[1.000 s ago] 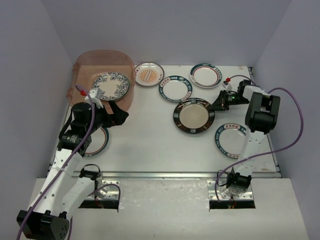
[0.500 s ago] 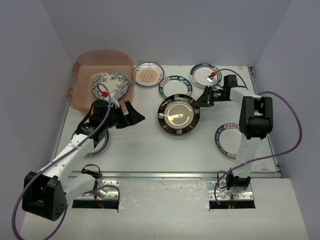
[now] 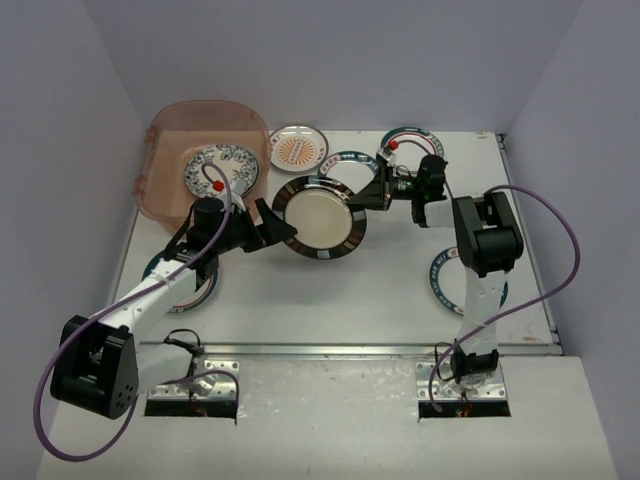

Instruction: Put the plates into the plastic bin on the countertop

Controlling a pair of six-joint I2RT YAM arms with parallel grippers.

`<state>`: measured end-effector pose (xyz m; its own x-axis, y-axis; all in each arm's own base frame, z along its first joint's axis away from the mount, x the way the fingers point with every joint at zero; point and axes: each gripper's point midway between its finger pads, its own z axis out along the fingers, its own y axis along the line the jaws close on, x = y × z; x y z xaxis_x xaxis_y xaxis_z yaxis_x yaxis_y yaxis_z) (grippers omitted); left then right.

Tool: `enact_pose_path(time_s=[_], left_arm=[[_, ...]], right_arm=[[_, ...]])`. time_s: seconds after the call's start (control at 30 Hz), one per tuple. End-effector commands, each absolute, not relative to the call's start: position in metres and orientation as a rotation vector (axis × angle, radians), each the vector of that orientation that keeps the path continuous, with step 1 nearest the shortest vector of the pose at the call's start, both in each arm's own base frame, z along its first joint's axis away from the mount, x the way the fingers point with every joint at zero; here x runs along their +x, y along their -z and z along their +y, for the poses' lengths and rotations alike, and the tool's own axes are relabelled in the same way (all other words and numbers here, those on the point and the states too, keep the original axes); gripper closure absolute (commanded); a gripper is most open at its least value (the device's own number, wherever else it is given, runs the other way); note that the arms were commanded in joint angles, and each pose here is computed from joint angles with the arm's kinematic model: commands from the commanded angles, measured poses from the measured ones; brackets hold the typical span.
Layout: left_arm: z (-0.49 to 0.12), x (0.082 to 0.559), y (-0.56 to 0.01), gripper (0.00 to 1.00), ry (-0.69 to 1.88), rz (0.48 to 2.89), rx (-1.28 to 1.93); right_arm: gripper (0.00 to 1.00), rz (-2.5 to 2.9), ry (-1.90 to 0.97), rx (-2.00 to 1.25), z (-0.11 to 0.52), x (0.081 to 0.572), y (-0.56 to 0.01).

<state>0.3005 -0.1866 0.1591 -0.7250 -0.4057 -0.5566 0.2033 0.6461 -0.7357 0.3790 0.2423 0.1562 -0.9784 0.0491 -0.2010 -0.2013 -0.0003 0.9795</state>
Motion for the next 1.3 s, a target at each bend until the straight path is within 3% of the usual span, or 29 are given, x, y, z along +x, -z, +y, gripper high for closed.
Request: enact_pose_path(time_s=[0.0, 0.1, 0.17, 0.2, 0.23, 0.27, 0.53, 0.6, 0.63, 0.67, 0.7, 1.03, 1.1, 1.17, 1.27], left_arm=[[-0.198, 0.303, -0.165, 0.21, 1.117, 2.093, -0.102], [-0.196, 0.305, -0.167, 0.24, 1.100, 2.082, -0.106], [-0.195, 0.306, -0.174, 0.38, 1.097, 2.064, -0.099], [-0.195, 0.307, -0.177, 0.52, 1.095, 2.055, -0.097], [-0.195, 0.309, -0.182, 0.86, 1.090, 2.046, -0.099], [-0.194, 0.309, -0.186, 0.99, 1.083, 2.043, -0.102], [-0.208, 0.295, -0.248, 1.00, 1.238, 1.881, 0.010], [-0.211, 0.289, -0.265, 1.00, 1.289, 1.843, 0.032], [-0.211, 0.287, -0.272, 1.00, 1.295, 1.830, 0.033], [-0.211, 0.286, -0.281, 1.00, 1.301, 1.814, 0.032], [-0.210, 0.285, -0.287, 1.00, 1.299, 1.801, 0.031], [-0.185, 0.284, -0.320, 1.00, 1.167, 1.775, -0.111], [-0.180, 0.282, -0.323, 1.00, 1.140, 1.774, -0.135], [-0.168, 0.282, -0.334, 1.00, 1.070, 1.758, -0.168], [-0.154, 0.290, -0.340, 1.00, 0.969, 1.760, -0.210]], right_arm=[[1.00, 1.852, -2.064, -0.660, 0.259, 0.334, -0.209], [1.00, 1.847, -2.057, -0.697, 0.262, 0.331, -0.214], [1.00, 1.844, -2.053, -0.708, 0.261, 0.330, -0.217], [1.00, 1.845, -2.051, -0.715, 0.261, 0.330, -0.217], [1.00, 1.848, -2.050, -0.722, 0.261, 0.329, -0.218], [1.00, 1.851, -2.048, -0.726, 0.260, 0.329, -0.218], [1.00, 1.846, -2.023, -0.722, 0.252, 0.334, -0.217], [0.92, 1.835, -2.011, -0.739, 0.251, 0.335, -0.223], [0.66, 1.833, -2.008, -0.740, 0.250, 0.336, -0.225], [0.20, 1.835, -2.003, -0.742, 0.249, 0.337, -0.227], [0.02, 1.838, -1.999, -0.736, 0.246, 0.338, -0.227], [0.01, 1.974, -1.942, -0.429, 0.212, 0.385, -0.184], [0.01, 2.099, -1.751, -0.295, 0.208, 0.403, -0.158], [0.01, 2.322, -1.292, -0.339, 0.200, 0.424, -0.140], [0.01, 2.249, -1.276, -0.274, 0.201, 0.422, -0.162]])
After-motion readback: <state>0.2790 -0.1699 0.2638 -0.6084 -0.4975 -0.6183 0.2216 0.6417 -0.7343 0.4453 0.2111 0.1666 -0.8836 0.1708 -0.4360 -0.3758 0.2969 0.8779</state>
